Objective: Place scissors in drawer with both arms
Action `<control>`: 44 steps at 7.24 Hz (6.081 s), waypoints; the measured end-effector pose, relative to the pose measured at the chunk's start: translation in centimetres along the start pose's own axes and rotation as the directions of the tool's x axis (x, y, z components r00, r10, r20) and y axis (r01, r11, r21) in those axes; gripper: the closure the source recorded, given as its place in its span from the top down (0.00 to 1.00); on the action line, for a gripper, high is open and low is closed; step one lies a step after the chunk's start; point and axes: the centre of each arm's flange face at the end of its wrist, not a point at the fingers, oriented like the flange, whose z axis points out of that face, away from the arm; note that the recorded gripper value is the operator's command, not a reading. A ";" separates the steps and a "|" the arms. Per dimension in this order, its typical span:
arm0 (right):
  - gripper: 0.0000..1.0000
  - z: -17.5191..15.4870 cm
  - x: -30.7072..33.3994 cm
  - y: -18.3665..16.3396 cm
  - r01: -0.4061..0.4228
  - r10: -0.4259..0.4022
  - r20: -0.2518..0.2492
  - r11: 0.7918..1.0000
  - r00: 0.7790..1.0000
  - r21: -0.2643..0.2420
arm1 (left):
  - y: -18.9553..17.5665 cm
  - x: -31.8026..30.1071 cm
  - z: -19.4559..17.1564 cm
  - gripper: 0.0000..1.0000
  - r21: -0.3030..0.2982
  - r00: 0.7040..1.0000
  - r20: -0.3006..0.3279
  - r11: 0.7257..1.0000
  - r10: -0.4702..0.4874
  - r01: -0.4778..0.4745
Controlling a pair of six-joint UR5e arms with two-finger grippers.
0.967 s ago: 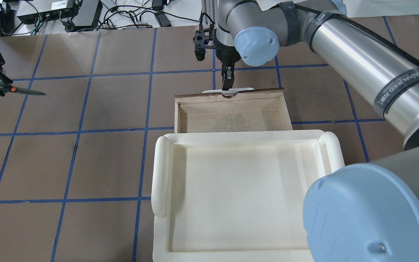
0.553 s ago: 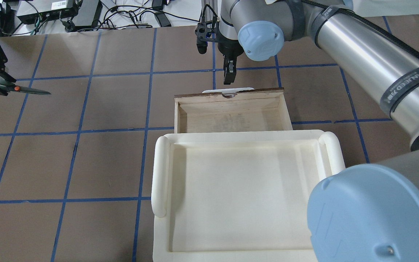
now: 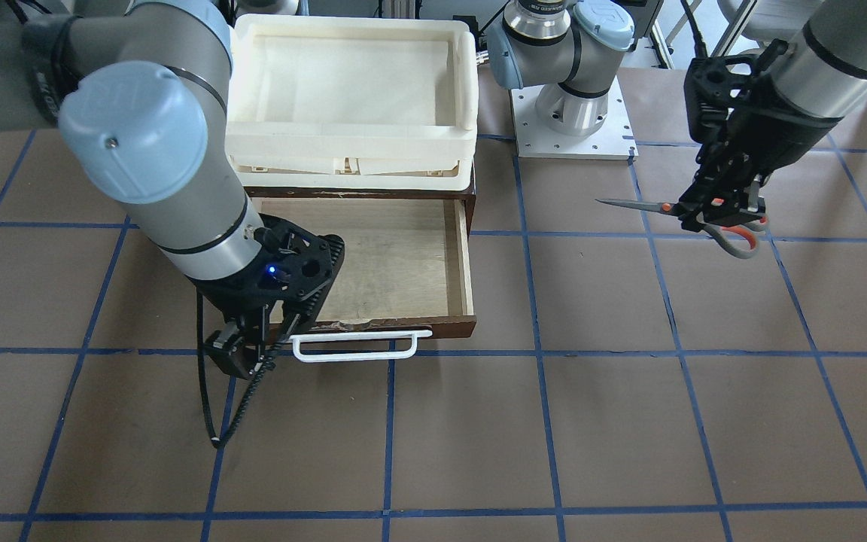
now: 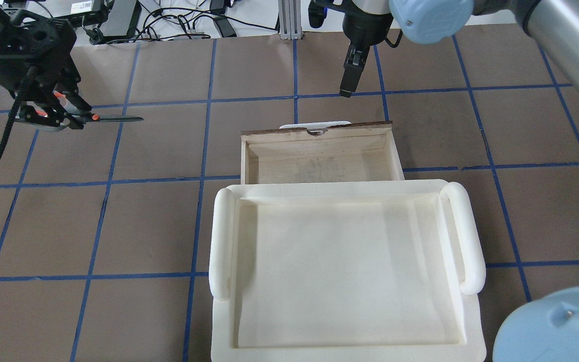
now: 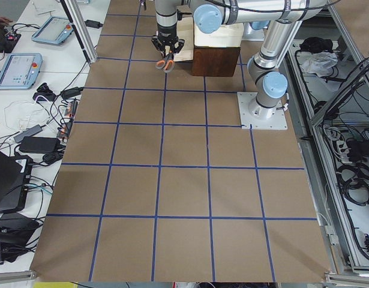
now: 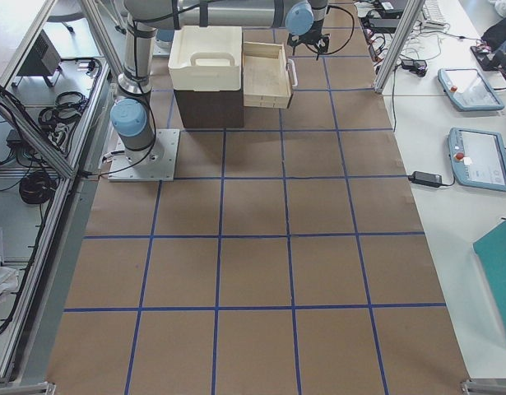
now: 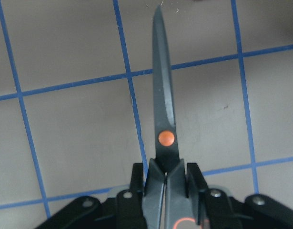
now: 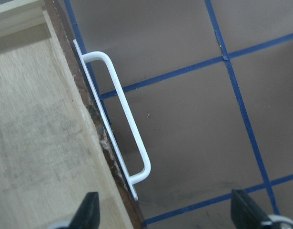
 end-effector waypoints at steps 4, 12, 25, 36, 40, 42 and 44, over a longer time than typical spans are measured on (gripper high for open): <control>1.00 -7.7 -5.1 7.5 -0.545 0.539 -0.089 0.834 0.838 -0.087 | -13.0 -1.9 4.4 0.00 0.010 0.991 -0.045 0.992 -0.123 0.123; 1.00 -8.6 -10.7 5.3 -0.971 0.964 -0.122 0.239 0.237 -0.002 | -28.7 -4.1 15.6 0.00 -0.012 0.976 -0.027 0.977 -0.215 0.215; 1.00 -9.6 -10.6 4.9 -0.962 0.961 -0.100 0.265 0.258 0.063 | -31.5 -3.1 21.2 0.80 -0.036 0.971 -0.063 0.973 -0.229 0.227; 1.00 -9.5 -10.9 4.4 -0.949 0.949 -0.054 0.313 0.311 0.045 | -14.9 2.3 -1.3 1.00 0.006 0.500 0.069 0.502 -0.863 0.865; 1.00 -9.7 -10.8 4.3 -0.943 0.945 -0.047 0.327 0.324 0.061 | -10.9 2.2 -2.2 1.00 0.069 0.040 0.135 0.050 -0.990 0.996; 1.00 -9.9 -10.6 4.3 -0.943 0.947 -0.054 0.321 0.318 0.081 | -10.3 2.0 -2.3 1.00 0.089 -0.062 0.118 -0.052 -0.991 0.995; 1.00 -9.9 -10.5 4.5 -0.945 0.948 -0.073 0.316 0.311 0.085 | -10.2 2.1 -1.9 1.00 0.088 -0.109 0.112 -0.100 -0.988 0.991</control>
